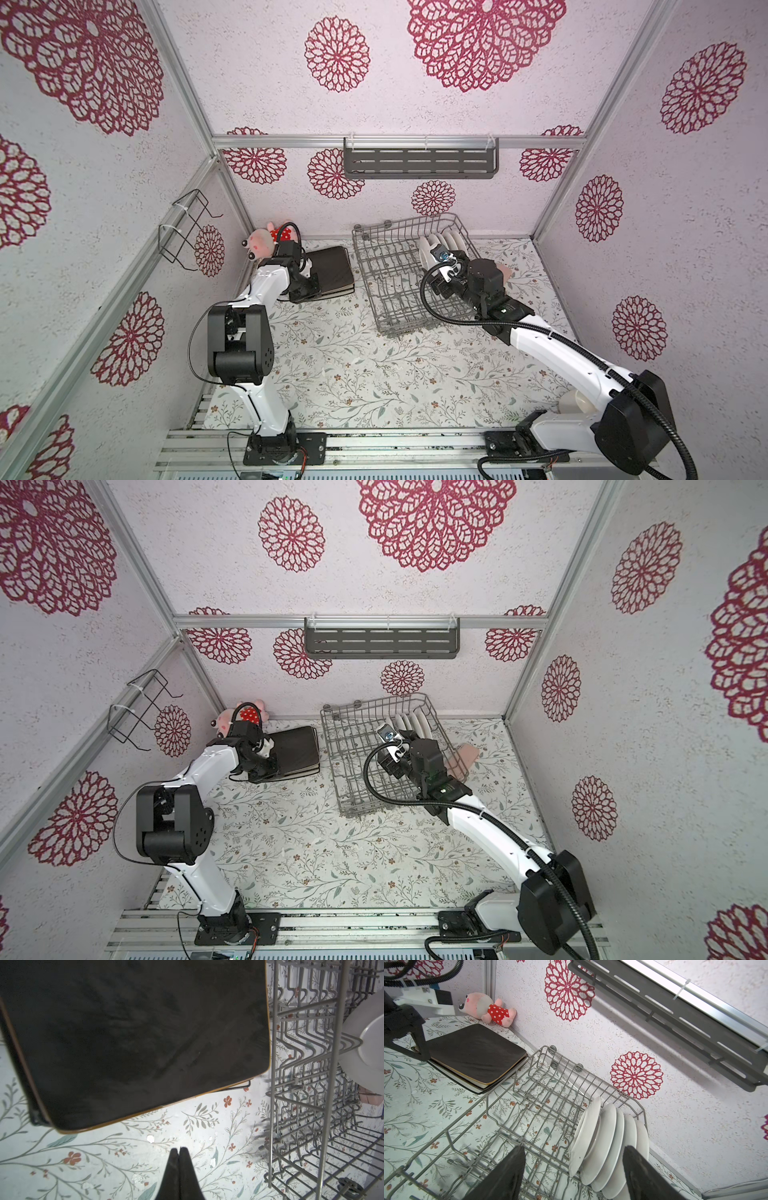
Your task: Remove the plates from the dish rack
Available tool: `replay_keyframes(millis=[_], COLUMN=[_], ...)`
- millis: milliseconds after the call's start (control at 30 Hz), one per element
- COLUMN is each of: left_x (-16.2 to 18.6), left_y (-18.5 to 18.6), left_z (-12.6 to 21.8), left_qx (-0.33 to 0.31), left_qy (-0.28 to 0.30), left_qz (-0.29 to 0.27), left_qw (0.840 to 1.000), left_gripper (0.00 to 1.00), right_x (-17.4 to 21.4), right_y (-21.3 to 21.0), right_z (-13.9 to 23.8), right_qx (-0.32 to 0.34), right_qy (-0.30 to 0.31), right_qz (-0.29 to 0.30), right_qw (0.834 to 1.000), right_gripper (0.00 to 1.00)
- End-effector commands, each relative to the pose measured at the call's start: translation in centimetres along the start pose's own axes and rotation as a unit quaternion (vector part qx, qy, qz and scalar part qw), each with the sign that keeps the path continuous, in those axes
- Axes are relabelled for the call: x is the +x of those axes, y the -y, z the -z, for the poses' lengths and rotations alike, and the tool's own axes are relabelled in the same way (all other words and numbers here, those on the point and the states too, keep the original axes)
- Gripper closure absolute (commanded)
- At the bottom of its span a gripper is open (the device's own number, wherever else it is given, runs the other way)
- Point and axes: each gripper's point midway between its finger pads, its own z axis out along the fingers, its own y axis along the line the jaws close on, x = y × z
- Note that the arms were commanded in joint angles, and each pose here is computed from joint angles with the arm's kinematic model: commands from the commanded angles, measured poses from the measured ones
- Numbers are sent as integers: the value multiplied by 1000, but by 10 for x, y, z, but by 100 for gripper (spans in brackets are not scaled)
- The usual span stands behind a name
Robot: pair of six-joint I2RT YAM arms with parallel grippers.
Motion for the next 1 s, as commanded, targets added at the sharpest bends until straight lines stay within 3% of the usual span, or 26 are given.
replay_keyframes(millis=[0, 367, 967], left_x=[5, 18, 0], left_y=[-5, -12, -48], left_z=[-3, -9, -11], left_qx=[-5, -14, -37], left_qy=[-8, -21, -8], left_qz=[-15, -15, 34], left_qw=[1000, 1000, 999], left_gripper=[100, 100, 100], right_x=[-10, -6, -3], right_y=[11, 10, 10], right_z=[-1, -3, -3], right_qx=[22, 24, 26], right_qy=[20, 16, 13], right_qz=[-11, -13, -13], right_qw=[999, 1000, 999], right_gripper=[23, 22, 21])
